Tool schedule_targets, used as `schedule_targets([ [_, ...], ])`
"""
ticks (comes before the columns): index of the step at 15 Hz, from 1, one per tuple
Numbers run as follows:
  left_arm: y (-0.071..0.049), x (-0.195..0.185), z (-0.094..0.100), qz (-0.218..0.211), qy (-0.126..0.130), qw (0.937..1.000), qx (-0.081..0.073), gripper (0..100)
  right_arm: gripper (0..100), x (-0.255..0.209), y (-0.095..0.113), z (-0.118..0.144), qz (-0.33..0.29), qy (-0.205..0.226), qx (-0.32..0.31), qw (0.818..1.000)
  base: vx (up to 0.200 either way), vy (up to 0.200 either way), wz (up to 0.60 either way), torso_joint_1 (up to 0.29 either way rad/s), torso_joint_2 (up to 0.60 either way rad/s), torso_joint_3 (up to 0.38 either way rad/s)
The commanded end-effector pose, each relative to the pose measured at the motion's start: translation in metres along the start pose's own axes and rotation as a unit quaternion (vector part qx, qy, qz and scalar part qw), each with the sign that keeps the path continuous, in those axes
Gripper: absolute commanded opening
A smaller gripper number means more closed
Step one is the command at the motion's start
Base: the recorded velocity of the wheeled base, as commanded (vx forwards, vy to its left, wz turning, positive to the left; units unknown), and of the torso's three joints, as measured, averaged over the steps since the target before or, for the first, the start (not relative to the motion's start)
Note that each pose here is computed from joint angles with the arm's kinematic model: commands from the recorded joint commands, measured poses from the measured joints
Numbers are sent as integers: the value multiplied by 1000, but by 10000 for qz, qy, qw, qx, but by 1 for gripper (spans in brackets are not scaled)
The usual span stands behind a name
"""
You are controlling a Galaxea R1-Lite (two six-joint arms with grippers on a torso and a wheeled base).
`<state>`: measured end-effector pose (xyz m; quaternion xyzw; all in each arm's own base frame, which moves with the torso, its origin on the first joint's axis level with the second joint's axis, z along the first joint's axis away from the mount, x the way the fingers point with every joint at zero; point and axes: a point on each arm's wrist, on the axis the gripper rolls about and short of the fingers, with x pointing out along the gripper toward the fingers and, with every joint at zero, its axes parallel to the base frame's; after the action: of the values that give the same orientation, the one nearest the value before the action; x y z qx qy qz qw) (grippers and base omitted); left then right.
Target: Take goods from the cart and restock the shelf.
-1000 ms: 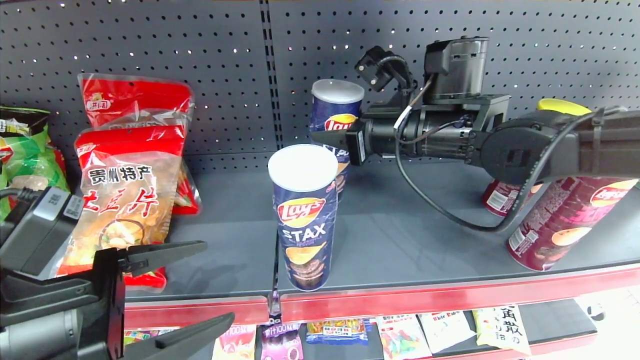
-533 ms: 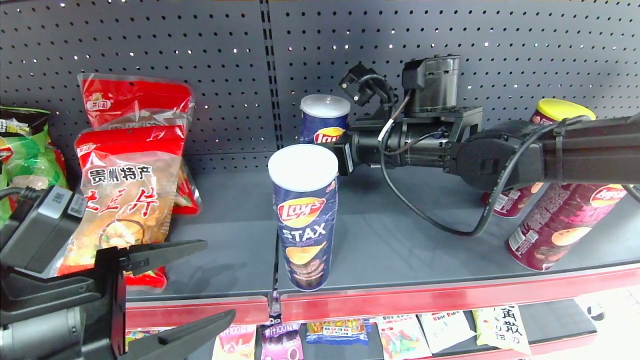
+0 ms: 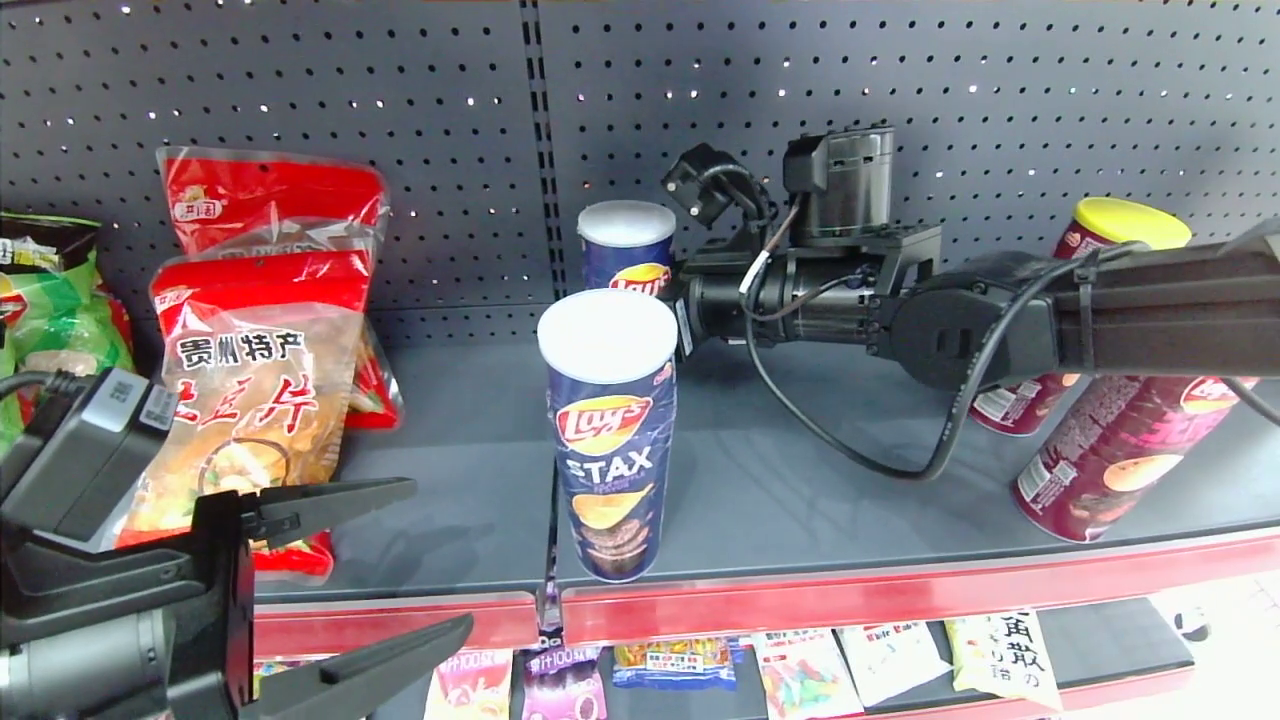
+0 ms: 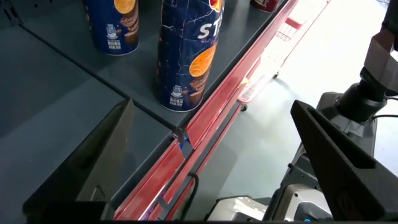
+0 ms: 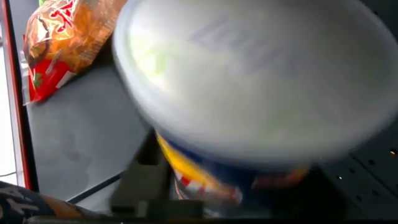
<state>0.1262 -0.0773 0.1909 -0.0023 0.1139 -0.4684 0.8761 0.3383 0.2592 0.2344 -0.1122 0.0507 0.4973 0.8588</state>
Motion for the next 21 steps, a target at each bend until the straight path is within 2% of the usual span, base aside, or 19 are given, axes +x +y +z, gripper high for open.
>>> schedule_targets([
  [1,0,1,0,2,11,10000,-7,100,100,-1,1,1,-10,0,11,10000,0,0,0,0,0,0],
  [7,4,2,-2,69,64,9999,-53,100,100,-33,18,2,12,167,91,9998,0,0,0,0,0,0],
  [11,7,2,-2,204,63,9997,-86,100,100,-66,23,1,-315,309,149,9989,0,0,0,0,0,0],
  [15,11,6,-5,387,172,9990,-136,100,100,-99,28,-4,-698,477,224,9962,0,0,0,0,0,0],
  [17,14,9,-7,601,243,9978,-168,100,100,-121,42,-9,-656,558,242,9960,0,0,0,0,0,0],
  [21,16,13,-9,631,355,9972,-199,100,100,-164,65,-22,-608,630,267,9958,0,0,0,0,0,0],
])
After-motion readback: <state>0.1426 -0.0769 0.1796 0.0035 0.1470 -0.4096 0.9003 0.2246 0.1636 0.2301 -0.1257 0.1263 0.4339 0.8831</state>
